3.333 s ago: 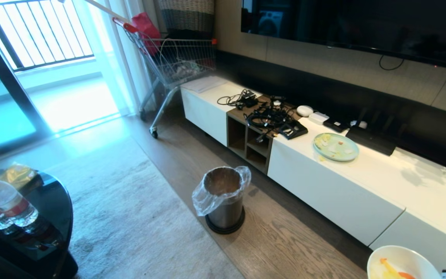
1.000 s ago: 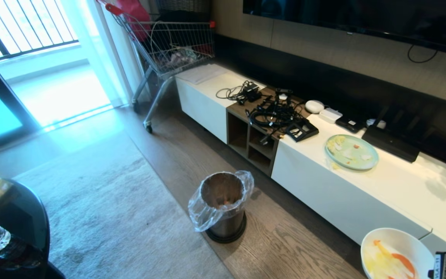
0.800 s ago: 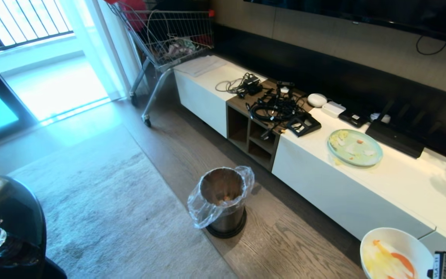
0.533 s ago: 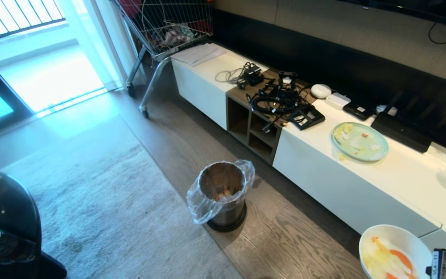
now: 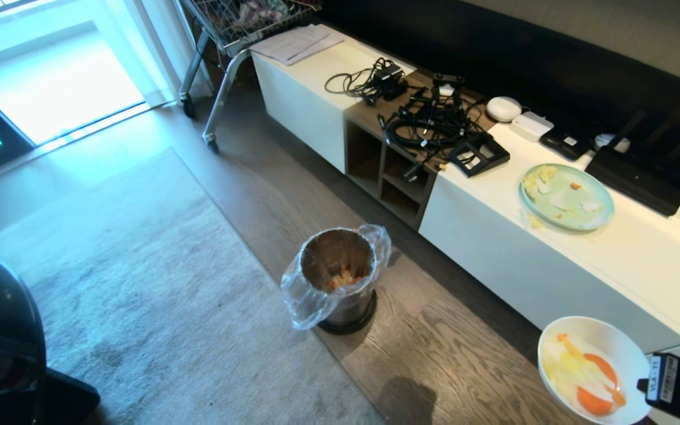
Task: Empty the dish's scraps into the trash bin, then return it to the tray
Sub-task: Move the bowl over the trash can
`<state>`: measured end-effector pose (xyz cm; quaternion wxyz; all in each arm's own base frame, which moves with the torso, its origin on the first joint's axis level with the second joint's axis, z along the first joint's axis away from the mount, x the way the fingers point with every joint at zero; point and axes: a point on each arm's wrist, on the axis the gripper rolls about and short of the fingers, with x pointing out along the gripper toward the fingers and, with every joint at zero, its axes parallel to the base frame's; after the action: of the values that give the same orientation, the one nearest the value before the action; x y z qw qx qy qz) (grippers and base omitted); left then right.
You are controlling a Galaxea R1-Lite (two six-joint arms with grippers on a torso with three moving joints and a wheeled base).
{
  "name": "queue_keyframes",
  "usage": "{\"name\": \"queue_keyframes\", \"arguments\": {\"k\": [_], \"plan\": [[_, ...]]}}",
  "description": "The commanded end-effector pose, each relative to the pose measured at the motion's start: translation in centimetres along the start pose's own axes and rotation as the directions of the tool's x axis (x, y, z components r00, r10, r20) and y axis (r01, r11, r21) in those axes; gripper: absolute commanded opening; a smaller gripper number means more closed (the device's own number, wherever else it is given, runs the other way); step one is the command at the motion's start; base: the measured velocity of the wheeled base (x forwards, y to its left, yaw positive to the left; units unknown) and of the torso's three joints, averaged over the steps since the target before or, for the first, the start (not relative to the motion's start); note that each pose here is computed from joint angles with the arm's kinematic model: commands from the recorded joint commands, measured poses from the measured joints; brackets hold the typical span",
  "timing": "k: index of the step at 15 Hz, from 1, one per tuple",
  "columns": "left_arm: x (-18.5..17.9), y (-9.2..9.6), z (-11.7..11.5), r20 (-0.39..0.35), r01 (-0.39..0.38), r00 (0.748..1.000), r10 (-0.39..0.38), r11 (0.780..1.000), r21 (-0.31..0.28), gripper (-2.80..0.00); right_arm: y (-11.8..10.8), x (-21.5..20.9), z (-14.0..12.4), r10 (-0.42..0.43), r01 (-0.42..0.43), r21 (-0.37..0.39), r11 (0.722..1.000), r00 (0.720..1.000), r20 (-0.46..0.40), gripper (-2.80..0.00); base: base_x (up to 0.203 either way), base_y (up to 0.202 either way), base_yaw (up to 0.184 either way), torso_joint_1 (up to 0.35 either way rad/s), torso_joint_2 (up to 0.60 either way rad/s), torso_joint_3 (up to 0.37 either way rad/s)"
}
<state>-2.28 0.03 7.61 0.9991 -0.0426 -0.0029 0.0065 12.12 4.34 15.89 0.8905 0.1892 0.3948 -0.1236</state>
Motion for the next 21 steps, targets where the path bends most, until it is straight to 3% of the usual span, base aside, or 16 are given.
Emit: {"name": "queue_keyframes", "arguments": {"k": [1,10,21], "plan": [[0.0,0.0,0.0,0.001,-0.001,1.000,0.001,1.000,-0.002,-2.80,0.7,-0.3,0.7,0.019,-0.019,0.005,1.000,1.000,0.016,-2.80,0.000,0.000,0.000,0.002,0.00,-0.198],[0.0,0.0,0.0,0.001,-0.001,1.000,0.001,1.000,-0.002,-2.80,2.4,0.3,2.1,0.090,-0.083,-0.096,0.992,0.993,0.078,-2.80,0.000,0.000,0.000,0.002,0.00,-0.198],[0.0,0.0,0.0,0.001,-0.001,1.000,0.001,1.000,-0.002,-2.80,5.3,-0.6,5.4,0.183,-0.174,-0.066,0.983,0.967,0.175,-2.80,0.000,0.000,0.000,0.002,0.00,-0.196]]}}
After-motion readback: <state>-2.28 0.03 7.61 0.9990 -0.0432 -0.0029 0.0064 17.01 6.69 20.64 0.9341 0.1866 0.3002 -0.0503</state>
